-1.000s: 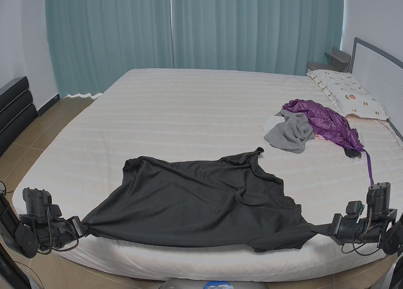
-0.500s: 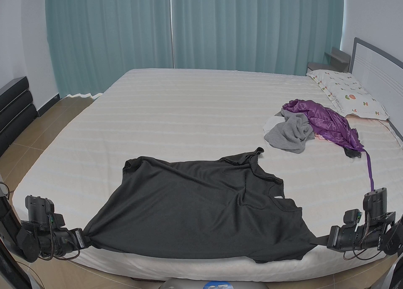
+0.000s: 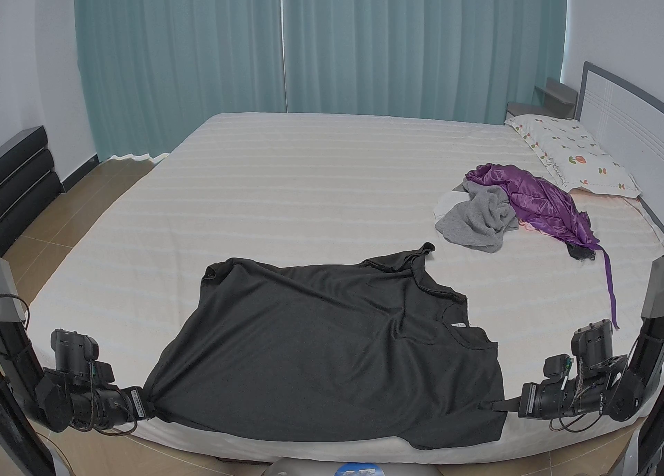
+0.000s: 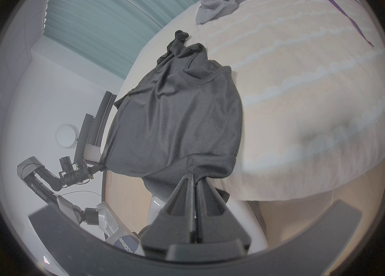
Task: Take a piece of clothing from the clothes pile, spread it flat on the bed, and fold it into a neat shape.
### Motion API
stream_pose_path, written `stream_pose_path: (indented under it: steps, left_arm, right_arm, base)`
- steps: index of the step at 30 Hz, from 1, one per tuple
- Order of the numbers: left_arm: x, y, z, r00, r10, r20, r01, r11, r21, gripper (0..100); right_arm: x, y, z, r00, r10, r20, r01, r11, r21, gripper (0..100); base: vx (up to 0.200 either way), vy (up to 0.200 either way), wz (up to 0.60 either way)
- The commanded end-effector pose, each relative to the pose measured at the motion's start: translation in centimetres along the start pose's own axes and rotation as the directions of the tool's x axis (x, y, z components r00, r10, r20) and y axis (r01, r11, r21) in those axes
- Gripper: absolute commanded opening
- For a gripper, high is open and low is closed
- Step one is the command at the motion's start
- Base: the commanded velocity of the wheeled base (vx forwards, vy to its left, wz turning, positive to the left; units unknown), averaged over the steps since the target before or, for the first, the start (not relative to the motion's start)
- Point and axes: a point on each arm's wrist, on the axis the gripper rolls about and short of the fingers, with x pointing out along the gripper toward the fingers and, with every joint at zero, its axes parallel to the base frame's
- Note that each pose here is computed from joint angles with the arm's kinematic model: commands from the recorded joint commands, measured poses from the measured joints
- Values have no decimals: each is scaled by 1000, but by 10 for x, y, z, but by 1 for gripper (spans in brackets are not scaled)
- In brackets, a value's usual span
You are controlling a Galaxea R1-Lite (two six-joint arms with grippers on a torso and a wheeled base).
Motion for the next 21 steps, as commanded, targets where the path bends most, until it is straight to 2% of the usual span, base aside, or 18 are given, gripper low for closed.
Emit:
stream_pose_path:
  steps: [1,4,5,9,12,15,21]
  left_arm:
    - [4,2,-3,999,4,-34,-4,1000,-5,0]
    - [5,0,-4,999,-1,-40,1,1000,-1,0]
    - [5,0,-5,999,-2,-46,2,1000,0,100]
    - [5,-2,-5,999,-8,-46,8,1000,5,100]
    - [5,-2,-4,999,-9,-40,9,1000,5,100]
    - [5,-2,-3,999,-11,-30,11,1000,3,100]
    - [3,-3,0,1000,-18,-9,18,1000,1,100]
  right_arm:
    - [14,-11,-10,996,-33,-79,36,999,33,100]
    - [15,-10,-9,997,-26,-67,28,999,31,100]
    - [14,-10,-8,998,-24,-59,26,999,31,100]
    - [12,-10,0,1000,-8,11,8,1000,24,100]
    - [13,-11,8,996,-4,90,0,999,44,100]
    - [20,-14,13,992,-8,126,0,998,63,100]
    - [43,-25,18,979,-63,191,51,996,70,100]
  base:
    - [0,0,0]
    - [0,0,0]
    - [0,0,0]
    - [0,0,0]
    - [0,0,0]
    - [0,0,0]
    - [0,0,0]
